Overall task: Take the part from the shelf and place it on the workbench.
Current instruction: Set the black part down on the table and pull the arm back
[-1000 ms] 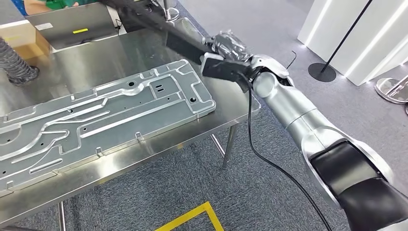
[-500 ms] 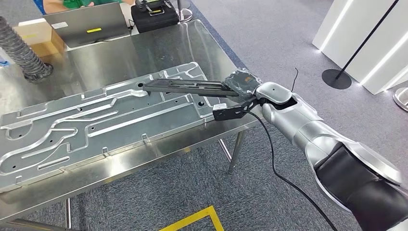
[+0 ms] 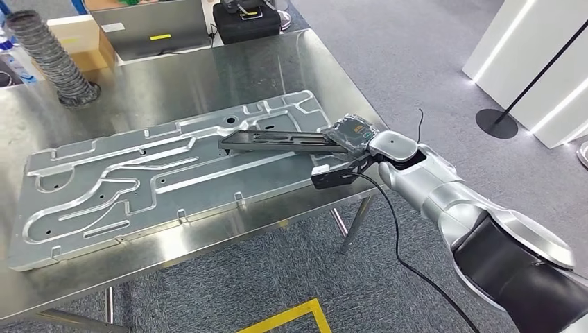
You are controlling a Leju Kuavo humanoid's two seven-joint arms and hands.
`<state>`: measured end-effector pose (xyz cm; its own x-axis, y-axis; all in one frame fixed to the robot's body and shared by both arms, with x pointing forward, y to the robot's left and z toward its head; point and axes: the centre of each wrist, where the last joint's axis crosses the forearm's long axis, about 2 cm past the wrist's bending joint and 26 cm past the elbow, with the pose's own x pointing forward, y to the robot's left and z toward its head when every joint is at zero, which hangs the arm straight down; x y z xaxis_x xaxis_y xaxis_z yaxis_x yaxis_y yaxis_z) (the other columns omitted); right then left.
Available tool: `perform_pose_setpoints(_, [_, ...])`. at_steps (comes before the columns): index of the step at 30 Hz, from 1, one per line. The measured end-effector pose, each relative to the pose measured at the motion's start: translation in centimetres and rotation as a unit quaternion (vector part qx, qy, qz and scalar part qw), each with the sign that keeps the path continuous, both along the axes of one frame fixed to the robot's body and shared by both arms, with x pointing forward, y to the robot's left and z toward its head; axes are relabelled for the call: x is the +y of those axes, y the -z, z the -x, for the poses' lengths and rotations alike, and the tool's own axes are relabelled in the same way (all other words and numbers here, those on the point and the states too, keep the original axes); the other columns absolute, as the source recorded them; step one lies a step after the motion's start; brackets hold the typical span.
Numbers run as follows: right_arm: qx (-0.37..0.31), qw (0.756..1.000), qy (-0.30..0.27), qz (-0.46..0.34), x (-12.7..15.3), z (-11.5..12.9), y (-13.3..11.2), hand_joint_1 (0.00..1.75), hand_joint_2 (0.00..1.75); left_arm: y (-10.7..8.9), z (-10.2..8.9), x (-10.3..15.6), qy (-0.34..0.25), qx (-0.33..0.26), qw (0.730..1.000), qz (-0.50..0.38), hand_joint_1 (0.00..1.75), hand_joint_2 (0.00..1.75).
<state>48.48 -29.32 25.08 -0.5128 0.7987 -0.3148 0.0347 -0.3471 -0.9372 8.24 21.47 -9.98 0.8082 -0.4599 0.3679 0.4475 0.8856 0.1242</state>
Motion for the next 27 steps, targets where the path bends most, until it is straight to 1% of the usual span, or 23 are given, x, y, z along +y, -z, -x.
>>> perform_pose_setpoints(3, [-0.002, 1.000, 0.005, 0.002, 0.0, -0.1, -0.3, 0.00, 0.00, 0.0, -0.1, 0.0, 0.000, -0.004, 1.000, 0.000, 0.00, 1.75])
perform_pose_setpoints(5, [-0.003, 1.000, 0.007, 0.002, 0.1, -0.2, -0.6, 0.00, 0.00, 0.0, 0.0, -0.1, -0.001, -0.006, 1.000, -0.002, 0.00, 1.75])
perform_pose_setpoints(9, [-0.003, 1.000, 0.010, 0.001, 0.0, -0.3, -0.8, 0.00, 0.00, 0.0, 0.1, -0.1, -0.005, -0.003, 1.000, -0.006, 0.00, 0.00])
perform_pose_setpoints(14, [0.005, 1.000, 0.017, 0.003, -0.8, -0.4, -0.9, 0.00, 0.00, 0.1, 0.3, 0.0, -0.021, 0.019, 1.000, -0.008, 0.00, 0.00])
perform_pose_setpoints(21, [0.008, 1.000, 0.021, 0.000, -1.1, -0.4, -0.9, 0.00, 0.00, 0.1, 0.4, 0.1, -0.031, 0.026, 0.999, -0.011, 0.00, 0.00])
perform_pose_setpoints(24, [0.010, 1.000, 0.022, -0.002, -1.1, -0.4, -1.0, 0.00, 0.00, 0.1, 0.4, 0.2, -0.035, 0.026, 0.999, -0.012, 0.00, 0.00])
perform_pose_setpoints(27, [0.012, 1.000, 0.018, -0.008, -0.5, -0.5, -1.0, 0.00, 0.00, 0.1, 0.4, 0.2, -0.041, 0.029, 0.999, -0.012, 0.00, 0.00])
